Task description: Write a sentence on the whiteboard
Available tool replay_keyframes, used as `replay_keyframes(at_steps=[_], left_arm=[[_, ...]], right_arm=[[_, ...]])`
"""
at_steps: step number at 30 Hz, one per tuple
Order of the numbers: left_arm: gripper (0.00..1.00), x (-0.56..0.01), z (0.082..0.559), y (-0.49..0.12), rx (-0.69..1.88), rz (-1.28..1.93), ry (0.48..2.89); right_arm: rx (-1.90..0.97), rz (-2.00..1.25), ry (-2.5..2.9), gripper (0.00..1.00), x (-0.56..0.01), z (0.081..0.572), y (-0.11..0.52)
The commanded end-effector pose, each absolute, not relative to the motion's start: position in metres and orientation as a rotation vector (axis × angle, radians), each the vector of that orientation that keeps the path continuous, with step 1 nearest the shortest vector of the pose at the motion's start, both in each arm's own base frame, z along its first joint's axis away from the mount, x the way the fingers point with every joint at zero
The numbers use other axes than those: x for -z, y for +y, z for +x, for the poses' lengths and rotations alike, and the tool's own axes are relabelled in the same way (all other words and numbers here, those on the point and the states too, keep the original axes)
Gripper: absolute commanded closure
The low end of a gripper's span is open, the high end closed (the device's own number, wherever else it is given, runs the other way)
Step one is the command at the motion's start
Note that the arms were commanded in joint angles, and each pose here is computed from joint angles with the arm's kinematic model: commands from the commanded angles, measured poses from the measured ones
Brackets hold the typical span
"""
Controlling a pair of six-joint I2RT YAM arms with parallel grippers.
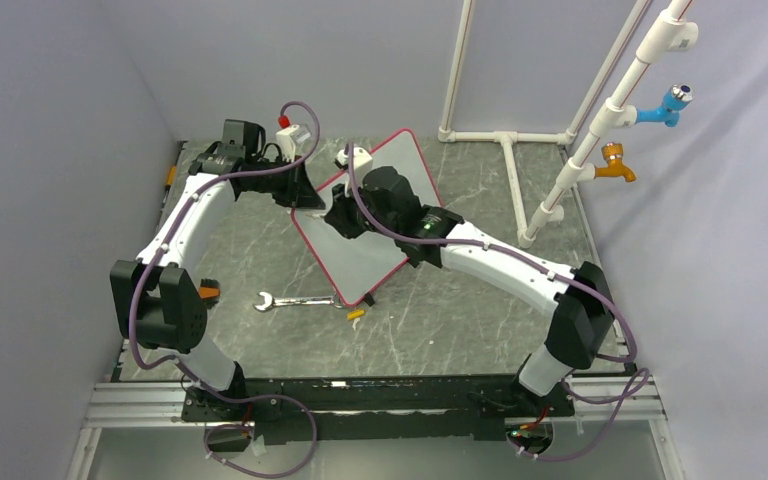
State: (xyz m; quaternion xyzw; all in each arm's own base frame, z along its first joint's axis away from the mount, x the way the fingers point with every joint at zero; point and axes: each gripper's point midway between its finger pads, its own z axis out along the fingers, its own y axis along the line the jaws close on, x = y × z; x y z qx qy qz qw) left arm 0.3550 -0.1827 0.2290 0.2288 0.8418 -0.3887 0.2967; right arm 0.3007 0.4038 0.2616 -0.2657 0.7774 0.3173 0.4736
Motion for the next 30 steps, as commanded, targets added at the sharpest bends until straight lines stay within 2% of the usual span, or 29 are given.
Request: replay_keyframes(at_steps=[1, 16, 30], left_arm=[[1.0, -0.224, 0.369, -0.165, 0.824, 0.627, 2.23], [1.0, -0.224, 0.368, -0.166, 0.826, 0.63, 2.23], [1.0, -0.216, 0.372, -0.16, 0.781, 0.62, 2.256]], right_arm=[[-0.758, -0.625, 1.878, 1.0, -0.26, 0.306, 0.405], [-0.713, -0.604, 1.971, 1.0, -0.221, 0.29, 0.379], [-0.77, -0.619, 1.939, 1.0, -0.253, 0.274, 0.369]])
